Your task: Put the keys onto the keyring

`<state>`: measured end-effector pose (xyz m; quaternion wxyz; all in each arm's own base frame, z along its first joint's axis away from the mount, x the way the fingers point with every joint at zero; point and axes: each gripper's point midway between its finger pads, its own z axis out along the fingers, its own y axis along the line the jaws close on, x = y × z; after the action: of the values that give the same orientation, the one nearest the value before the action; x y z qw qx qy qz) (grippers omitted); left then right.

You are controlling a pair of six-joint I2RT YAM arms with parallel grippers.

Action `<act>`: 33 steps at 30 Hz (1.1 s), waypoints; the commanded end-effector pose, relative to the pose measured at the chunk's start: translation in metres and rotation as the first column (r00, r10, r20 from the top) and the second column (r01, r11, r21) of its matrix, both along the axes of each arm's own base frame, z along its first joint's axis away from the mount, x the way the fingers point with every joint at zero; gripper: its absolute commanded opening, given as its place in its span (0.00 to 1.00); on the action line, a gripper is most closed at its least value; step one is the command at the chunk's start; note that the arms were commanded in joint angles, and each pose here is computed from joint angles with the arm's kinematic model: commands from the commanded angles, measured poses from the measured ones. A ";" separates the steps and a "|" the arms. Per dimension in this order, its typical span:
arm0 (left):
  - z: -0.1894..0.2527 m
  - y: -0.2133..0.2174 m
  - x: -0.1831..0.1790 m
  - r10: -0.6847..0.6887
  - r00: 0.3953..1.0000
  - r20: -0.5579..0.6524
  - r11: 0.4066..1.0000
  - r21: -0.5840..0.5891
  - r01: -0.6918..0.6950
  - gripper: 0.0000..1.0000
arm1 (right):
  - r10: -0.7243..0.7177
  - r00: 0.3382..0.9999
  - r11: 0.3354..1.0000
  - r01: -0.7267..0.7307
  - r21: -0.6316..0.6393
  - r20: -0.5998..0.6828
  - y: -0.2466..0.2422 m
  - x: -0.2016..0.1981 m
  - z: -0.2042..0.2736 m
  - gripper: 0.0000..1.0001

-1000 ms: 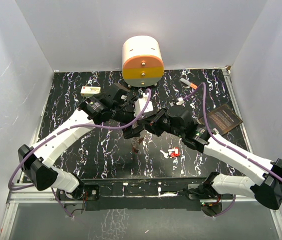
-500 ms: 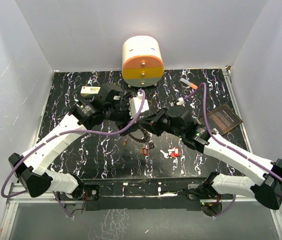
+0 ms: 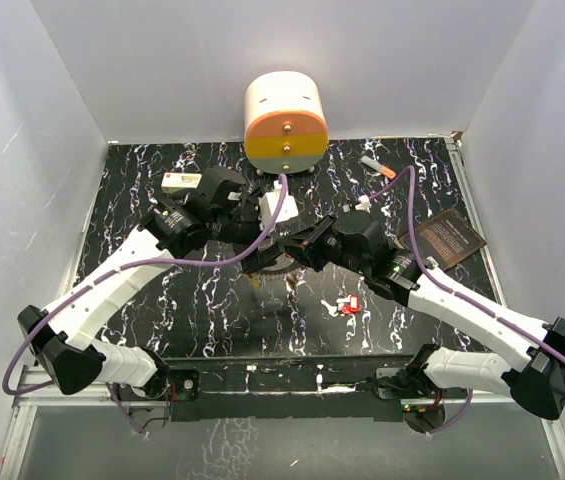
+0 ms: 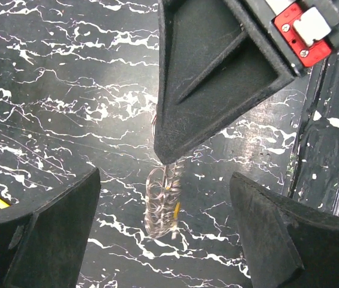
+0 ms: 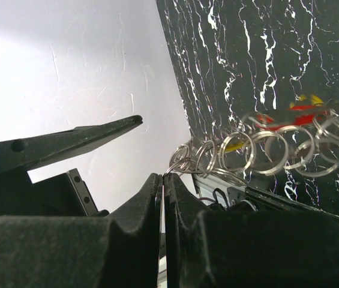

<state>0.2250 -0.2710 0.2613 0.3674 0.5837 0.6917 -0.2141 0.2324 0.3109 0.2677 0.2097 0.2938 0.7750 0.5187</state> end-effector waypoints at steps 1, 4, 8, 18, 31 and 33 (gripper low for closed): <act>0.004 0.000 -0.005 -0.032 0.999 0.030 0.999 -0.030 0.033 0.91 | -0.019 0.995 0.992 0.006 0.128 0.100 0.001 0.001 0.046 0.08; -0.002 -0.001 0.008 -0.005 0.998 0.070 1.000 -0.014 0.006 0.95 | -0.010 0.995 0.991 -0.003 0.131 0.103 0.002 0.000 0.049 0.08; -0.009 0.000 0.022 0.025 0.993 0.112 1.000 0.014 -0.027 0.96 | -0.005 0.995 0.990 -0.010 0.137 0.104 0.003 0.000 0.052 0.08; 0.006 -0.009 -0.007 -0.150 0.955 0.256 0.975 -0.120 0.185 0.94 | 0.003 0.994 0.988 -0.019 0.150 0.108 0.004 -0.003 0.054 0.08; 0.020 -0.011 -0.007 -0.106 0.940 0.324 0.961 -0.209 0.180 0.87 | -0.006 0.993 0.987 -0.014 0.160 0.121 0.001 -0.004 0.056 0.08; 0.015 -0.012 -0.006 -0.106 0.944 0.313 0.963 -0.203 0.175 0.86 | -0.003 0.992 0.986 -0.017 0.164 0.124 0.002 -0.003 0.057 0.08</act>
<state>0.2215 -0.2782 0.2627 0.4941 0.6180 0.5729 -0.2139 0.2297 0.3106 0.2807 0.2138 0.2878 0.7620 0.5392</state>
